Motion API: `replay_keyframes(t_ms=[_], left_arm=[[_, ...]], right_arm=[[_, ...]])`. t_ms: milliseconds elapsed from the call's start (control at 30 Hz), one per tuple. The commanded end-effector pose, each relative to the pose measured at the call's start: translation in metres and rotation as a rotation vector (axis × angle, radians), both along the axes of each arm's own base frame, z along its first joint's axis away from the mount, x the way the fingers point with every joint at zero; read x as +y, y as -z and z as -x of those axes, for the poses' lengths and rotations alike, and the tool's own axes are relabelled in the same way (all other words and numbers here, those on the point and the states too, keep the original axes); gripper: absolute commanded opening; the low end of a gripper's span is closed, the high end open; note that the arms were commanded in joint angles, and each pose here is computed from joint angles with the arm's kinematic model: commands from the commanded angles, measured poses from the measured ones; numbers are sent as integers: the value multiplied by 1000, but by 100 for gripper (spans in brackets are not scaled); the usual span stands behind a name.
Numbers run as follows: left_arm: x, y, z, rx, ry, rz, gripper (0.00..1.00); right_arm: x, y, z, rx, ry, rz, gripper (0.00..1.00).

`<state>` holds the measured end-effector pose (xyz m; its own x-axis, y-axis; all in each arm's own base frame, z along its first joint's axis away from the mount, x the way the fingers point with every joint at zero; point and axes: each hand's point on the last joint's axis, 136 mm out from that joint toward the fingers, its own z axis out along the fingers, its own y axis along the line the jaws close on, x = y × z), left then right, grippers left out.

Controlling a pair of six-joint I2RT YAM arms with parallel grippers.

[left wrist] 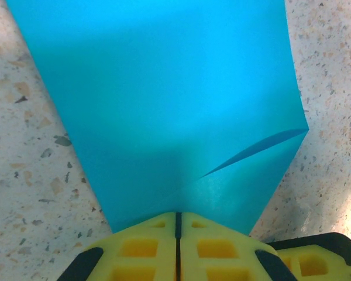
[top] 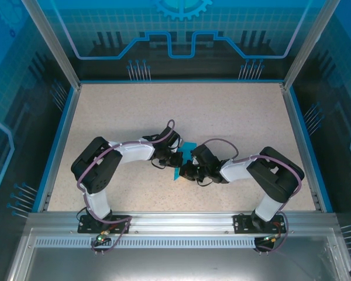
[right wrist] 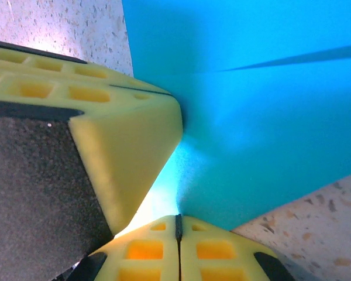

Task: Fold a paper plane with a square sheet of paper (pick it up from the middle)
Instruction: Third fold the triangle at the center of the table.

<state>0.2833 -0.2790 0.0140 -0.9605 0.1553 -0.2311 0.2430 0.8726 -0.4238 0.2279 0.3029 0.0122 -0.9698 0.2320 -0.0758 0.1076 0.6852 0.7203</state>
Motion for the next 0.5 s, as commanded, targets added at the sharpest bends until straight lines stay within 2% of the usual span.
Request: replay_keyframes(t_ms=[0, 167, 467], left_arm=[[17, 22, 14, 64, 3, -82, 9], [18, 21, 14, 58, 4, -88, 10], [15, 15, 11, 50, 7, -72, 11]], right_arm=[[-8, -7, -10, -28, 34, 9, 6], [-8, -33, -22, -83, 40, -34, 7], [-13, -5, -31, -35, 51, -1, 7]])
